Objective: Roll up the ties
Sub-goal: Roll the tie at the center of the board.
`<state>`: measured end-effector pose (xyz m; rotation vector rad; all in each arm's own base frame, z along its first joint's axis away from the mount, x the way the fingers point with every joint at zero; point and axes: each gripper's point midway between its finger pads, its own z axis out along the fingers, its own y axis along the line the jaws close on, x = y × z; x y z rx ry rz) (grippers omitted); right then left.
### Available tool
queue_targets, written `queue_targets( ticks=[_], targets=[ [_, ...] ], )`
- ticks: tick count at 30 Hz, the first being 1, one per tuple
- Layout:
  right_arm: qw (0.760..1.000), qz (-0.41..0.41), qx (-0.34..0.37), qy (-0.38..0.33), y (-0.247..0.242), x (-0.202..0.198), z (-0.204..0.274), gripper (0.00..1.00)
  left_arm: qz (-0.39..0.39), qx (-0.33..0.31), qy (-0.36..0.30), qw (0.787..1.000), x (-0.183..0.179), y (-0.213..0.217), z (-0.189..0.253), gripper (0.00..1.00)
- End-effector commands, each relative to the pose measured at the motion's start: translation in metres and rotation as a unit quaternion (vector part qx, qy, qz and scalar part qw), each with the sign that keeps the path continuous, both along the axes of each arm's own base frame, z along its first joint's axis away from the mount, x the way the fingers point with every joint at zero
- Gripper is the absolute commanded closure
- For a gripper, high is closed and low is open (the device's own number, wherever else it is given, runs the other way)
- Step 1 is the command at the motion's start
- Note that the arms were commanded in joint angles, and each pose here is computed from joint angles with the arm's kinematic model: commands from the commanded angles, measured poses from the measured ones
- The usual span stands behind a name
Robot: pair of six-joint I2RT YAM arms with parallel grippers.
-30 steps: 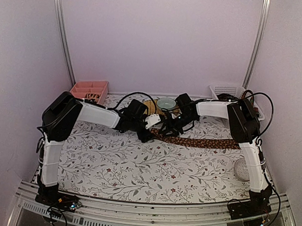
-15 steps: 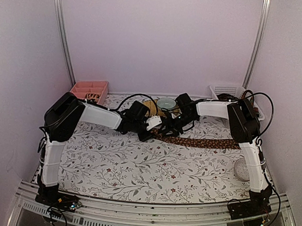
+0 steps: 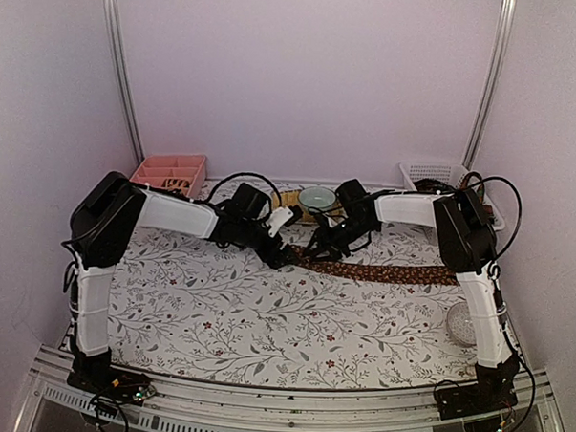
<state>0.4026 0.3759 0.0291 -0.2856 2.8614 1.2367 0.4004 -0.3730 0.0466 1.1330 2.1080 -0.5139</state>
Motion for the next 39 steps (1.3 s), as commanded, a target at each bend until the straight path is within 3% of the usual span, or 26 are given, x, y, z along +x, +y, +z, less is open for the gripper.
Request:
queue_targets(
  ticks=[1, 4, 10, 21, 30, 39],
  targets=[
    [0.997, -0.006, -0.062, 0.043, -0.019, -0.015, -0.067, 0.70, 0.097, -0.146, 0.123, 0.977, 0.011, 0.017, 0.022, 0.14],
    [0.997, -0.006, -0.062, 0.043, -0.021, -0.017, -0.069, 0.70, 0.141, -0.199, 0.197, 0.950, 0.013, 0.021, 0.010, 0.16],
    [0.997, -0.006, -0.064, 0.044, -0.022, -0.021, -0.071, 0.70, 0.155, -0.270, 0.289, 0.905, 0.007, 0.008, -0.005, 0.22],
    [0.997, -0.008, -0.066, 0.049, -0.025, -0.024, -0.076, 0.70, 0.200, -0.286, 0.379, 0.857, -0.012, -0.011, -0.034, 0.30],
    [0.997, -0.006, -0.064, 0.050, -0.024, -0.027, -0.077, 0.70, 0.203, -0.293, 0.414, 0.837, -0.024, -0.022, -0.053, 0.35],
    [0.997, -0.005, -0.065, 0.051, -0.024, -0.028, -0.076, 0.70, 0.233, -0.291, 0.404, 0.835, -0.017, -0.015, -0.064, 0.62]
  ],
)
